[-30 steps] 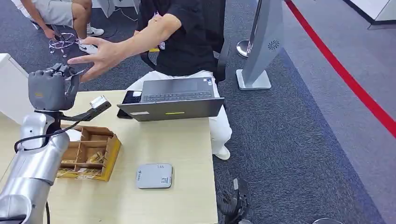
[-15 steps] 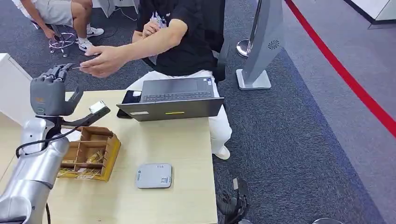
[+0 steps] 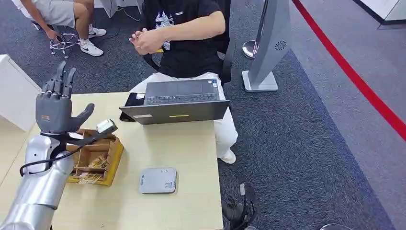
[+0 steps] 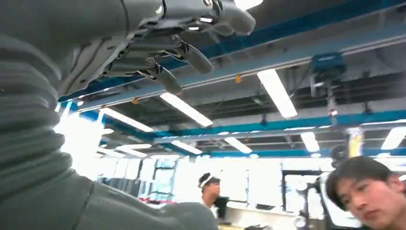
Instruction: Pass the card to the sensor for recognition and then transmit it.
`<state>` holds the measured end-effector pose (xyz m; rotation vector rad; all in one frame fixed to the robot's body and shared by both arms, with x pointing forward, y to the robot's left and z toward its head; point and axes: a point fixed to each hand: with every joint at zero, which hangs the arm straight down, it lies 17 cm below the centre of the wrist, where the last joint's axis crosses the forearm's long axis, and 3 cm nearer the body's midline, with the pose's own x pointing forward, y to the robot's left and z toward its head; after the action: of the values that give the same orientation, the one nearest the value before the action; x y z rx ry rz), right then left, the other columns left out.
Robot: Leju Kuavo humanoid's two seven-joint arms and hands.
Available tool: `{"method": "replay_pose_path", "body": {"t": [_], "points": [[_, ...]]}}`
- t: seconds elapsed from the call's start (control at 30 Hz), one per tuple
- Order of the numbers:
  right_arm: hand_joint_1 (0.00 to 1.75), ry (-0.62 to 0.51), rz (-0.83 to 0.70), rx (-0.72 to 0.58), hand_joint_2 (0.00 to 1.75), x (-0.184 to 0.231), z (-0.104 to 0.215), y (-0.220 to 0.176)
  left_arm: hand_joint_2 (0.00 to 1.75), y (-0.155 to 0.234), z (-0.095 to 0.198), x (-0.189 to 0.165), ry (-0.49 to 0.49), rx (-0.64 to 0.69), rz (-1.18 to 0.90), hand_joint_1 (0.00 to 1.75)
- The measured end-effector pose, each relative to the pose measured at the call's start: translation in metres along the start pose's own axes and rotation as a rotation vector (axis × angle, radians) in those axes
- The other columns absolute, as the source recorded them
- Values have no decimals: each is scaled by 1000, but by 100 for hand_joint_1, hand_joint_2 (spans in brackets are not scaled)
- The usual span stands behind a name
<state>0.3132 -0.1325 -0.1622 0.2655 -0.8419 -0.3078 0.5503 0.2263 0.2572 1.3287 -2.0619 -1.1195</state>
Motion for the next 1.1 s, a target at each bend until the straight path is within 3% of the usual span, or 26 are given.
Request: {"method": "replay_pose_path", "body": {"t": [0.1, 0.3, 0.4, 0.53, 0.67, 0.9, 1.1], "points": [[0, -1, -11, 1, 175, 0, 1, 0, 175, 6, 17, 21, -16, 15, 23, 0], [0, -13, -18, -2, 175, 1, 1, -1, 175, 17, 22, 36, -65, 25, 18, 0], [0, -33, -37, -5, 175, 3, 2, -2, 175, -4, 43, 56, -130, -86, 3, 0], [0, -54, -60, -14, 175, 4, 4, -7, 175, -45, 92, 94, -207, -317, 69, 0], [0, -59, -73, -18, 175, 2, 6, -11, 175, -54, 121, 118, -275, -388, 94, 0], [0, -61, -90, -21, 175, 1, 7, -12, 175, -49, 157, 125, -302, -418, 141, 0], [0, -62, -94, -18, 175, 1, 8, -12, 175, -45, 168, 128, -314, -425, 153, 0]]}}
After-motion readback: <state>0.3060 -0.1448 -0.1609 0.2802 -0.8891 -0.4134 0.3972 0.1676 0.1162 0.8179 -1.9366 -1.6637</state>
